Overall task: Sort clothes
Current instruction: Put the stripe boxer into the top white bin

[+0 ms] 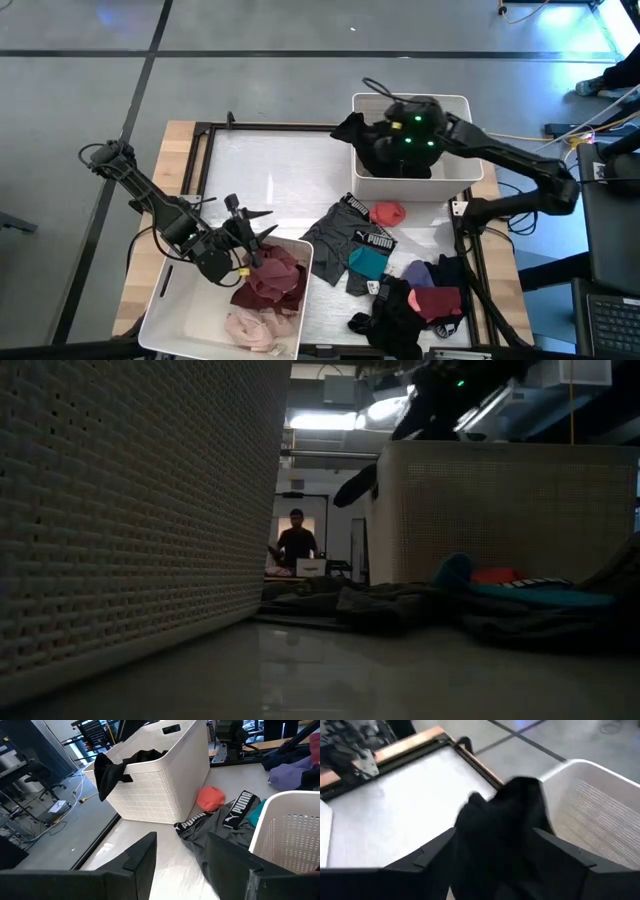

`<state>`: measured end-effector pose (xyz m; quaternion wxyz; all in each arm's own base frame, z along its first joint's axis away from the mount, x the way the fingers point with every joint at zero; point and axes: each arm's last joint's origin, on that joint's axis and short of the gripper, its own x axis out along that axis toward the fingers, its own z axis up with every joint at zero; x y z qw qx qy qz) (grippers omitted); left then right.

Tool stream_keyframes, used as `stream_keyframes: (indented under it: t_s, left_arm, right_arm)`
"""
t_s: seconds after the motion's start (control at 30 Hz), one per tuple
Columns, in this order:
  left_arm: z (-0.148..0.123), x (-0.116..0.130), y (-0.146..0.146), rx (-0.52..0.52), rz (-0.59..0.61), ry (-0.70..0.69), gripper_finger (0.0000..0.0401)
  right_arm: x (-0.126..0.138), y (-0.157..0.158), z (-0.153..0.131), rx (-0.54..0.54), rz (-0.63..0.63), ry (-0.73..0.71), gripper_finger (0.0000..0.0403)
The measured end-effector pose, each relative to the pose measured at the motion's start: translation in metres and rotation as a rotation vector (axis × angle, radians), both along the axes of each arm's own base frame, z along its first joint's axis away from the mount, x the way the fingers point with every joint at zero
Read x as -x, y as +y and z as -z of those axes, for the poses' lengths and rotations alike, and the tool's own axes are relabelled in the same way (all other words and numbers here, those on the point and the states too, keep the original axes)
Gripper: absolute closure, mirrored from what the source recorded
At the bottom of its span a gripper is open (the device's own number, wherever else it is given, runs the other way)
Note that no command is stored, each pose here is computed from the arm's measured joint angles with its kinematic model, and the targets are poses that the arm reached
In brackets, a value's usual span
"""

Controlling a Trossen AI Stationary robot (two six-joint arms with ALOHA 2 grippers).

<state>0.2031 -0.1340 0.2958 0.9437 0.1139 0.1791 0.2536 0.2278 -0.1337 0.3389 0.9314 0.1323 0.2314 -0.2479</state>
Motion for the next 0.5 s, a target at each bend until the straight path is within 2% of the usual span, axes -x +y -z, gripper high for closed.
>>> stream_keyframes:
  t_s: [0.13, 0.27, 0.4, 0.5]
  left_arm:
    - [0.000, 0.000, 0.000, -0.001, 0.000, 0.001, 0.0245]
    - [0.000, 0.000, 0.000, -0.008, 0.000, 0.008, 0.0245]
    - [0.001, 0.001, 0.001, -0.004, -0.003, 0.009, 0.0245]
    - [0.001, 0.001, 0.001, -0.004, -0.003, 0.009, 0.0245]
  right_arm:
    - [-0.022, -0.016, 0.020, 0.031, 0.061, 0.018, 0.0151]
    - [-0.038, -0.025, 0.033, 0.056, 0.039, 0.018, 0.0151]
    - [-0.047, -0.032, 0.041, 0.100, 0.077, 0.037, 0.0152]
    - [-0.049, -0.033, 0.042, 0.113, 0.060, 0.037, 0.0173]
